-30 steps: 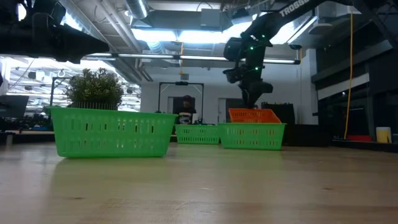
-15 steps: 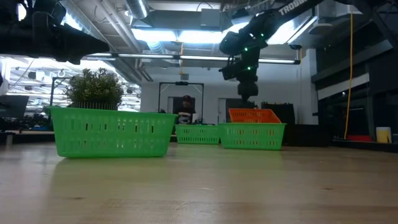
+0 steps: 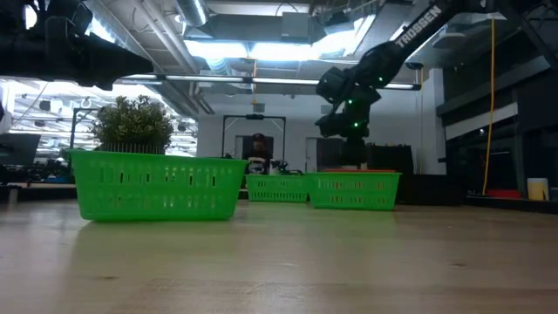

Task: Stack baskets by color
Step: Stack the bottom green bin on top of the top green bin

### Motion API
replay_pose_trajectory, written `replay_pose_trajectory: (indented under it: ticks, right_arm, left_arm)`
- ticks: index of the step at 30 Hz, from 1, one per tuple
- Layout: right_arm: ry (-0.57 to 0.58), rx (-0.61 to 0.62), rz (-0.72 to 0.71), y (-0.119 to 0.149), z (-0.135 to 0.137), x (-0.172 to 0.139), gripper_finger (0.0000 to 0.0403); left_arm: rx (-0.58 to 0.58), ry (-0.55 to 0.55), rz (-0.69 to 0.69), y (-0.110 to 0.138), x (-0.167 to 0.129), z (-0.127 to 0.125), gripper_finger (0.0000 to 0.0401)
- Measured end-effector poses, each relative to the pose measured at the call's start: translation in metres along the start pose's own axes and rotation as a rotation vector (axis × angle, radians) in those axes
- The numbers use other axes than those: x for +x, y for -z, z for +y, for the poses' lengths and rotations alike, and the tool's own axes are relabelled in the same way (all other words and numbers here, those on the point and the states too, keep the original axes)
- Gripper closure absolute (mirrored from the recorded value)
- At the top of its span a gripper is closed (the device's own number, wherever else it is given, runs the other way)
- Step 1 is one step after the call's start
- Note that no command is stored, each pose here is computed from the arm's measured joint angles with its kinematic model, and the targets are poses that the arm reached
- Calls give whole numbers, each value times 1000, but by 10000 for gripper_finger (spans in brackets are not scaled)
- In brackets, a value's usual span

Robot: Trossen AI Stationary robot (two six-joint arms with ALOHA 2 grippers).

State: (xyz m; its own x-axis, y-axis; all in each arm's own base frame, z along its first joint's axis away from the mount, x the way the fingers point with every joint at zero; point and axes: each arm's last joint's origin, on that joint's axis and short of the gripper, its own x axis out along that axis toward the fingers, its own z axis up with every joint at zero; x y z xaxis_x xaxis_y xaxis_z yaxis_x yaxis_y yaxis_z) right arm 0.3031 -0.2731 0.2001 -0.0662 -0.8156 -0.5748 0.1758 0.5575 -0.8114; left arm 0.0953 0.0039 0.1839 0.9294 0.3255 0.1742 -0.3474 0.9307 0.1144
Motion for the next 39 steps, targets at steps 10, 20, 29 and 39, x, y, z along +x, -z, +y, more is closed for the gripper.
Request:
replay_pose_trajectory:
  ticks: [10,20,29,39]
  right_arm:
    - [57,136,136,0,-28,-82,243]
    - [-347,523,213,55,-21,-164,243]
    - [-394,644,163,115,19,-202,243]
    - [-461,721,-34,134,62,-203,243]
  left_arm:
    - [-9,4,-20,-2,0,0,328]
    - [-111,-72,15,-24,9,5,328]
    - [-167,-29,460,-57,57,-10,328]
    - [-144,154,762,-53,114,-41,328]
